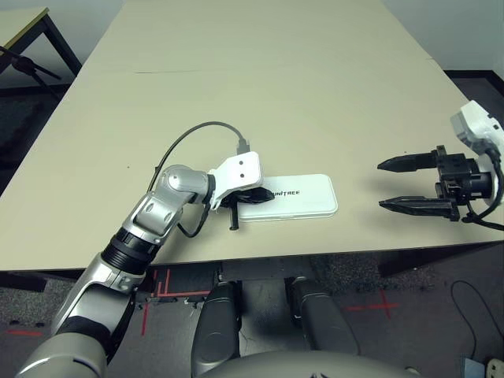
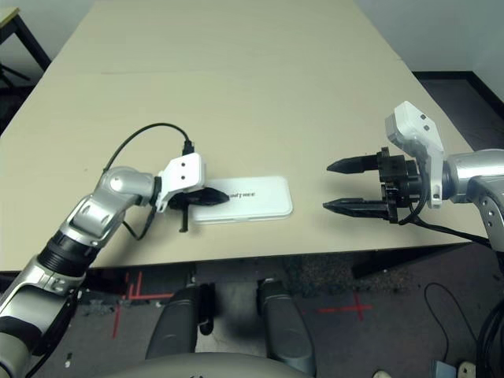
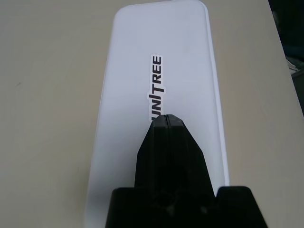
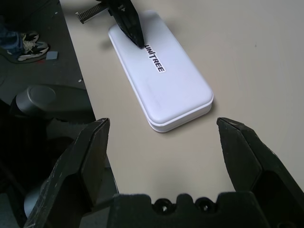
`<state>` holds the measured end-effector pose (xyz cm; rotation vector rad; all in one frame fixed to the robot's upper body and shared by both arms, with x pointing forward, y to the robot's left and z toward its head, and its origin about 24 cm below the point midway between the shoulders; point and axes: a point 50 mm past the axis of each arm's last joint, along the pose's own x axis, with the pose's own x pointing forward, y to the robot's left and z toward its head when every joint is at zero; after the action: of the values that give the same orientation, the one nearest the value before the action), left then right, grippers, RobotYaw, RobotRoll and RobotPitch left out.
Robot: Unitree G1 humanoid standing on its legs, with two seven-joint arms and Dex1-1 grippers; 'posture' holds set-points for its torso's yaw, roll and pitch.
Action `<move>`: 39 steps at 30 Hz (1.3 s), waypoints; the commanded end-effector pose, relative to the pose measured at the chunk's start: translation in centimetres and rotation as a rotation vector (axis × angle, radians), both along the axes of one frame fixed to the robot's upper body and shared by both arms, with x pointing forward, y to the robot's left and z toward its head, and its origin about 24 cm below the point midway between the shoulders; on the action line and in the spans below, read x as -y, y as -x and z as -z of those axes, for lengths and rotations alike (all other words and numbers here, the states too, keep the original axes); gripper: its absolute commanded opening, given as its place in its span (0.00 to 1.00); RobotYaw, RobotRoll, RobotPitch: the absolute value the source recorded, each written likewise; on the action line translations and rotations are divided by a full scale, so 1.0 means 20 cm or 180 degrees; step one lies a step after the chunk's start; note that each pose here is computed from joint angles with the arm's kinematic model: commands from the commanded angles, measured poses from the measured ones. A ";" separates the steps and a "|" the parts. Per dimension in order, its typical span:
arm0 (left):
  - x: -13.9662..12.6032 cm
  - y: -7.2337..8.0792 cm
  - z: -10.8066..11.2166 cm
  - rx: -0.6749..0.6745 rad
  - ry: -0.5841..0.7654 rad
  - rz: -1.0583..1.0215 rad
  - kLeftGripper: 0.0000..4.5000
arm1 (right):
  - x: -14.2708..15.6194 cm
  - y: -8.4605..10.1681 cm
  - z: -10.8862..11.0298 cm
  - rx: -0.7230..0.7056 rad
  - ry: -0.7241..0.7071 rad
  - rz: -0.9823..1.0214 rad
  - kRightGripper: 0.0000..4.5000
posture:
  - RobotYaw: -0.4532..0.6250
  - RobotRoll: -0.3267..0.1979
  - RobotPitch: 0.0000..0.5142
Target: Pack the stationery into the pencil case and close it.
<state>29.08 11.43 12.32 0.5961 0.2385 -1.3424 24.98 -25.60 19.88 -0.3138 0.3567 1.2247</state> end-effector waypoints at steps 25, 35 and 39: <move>-0.85 -0.23 -0.35 0.1174 0.2415 -0.3106 1.00 | 0.17 -0.40 0.14 0.1871 -0.1502 0.2871 1.00 | 0.37 0.62 0.33; -1.10 -0.23 -0.19 0.1412 0.2320 -0.4160 1.00 | 0.34 -0.43 0.23 0.2076 -0.1191 0.3810 1.00 | 0.36 0.62 0.31; -1.13 -0.22 -0.15 0.1431 0.2252 -0.4276 1.00 | 0.37 -0.44 0.26 0.2035 -0.1163 0.3968 1.00 | 0.36 0.62 0.30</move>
<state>33.53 33.64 15.07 0.0056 -0.1998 0.0515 33.95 -32.33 14.70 -0.0984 -0.2343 -0.0445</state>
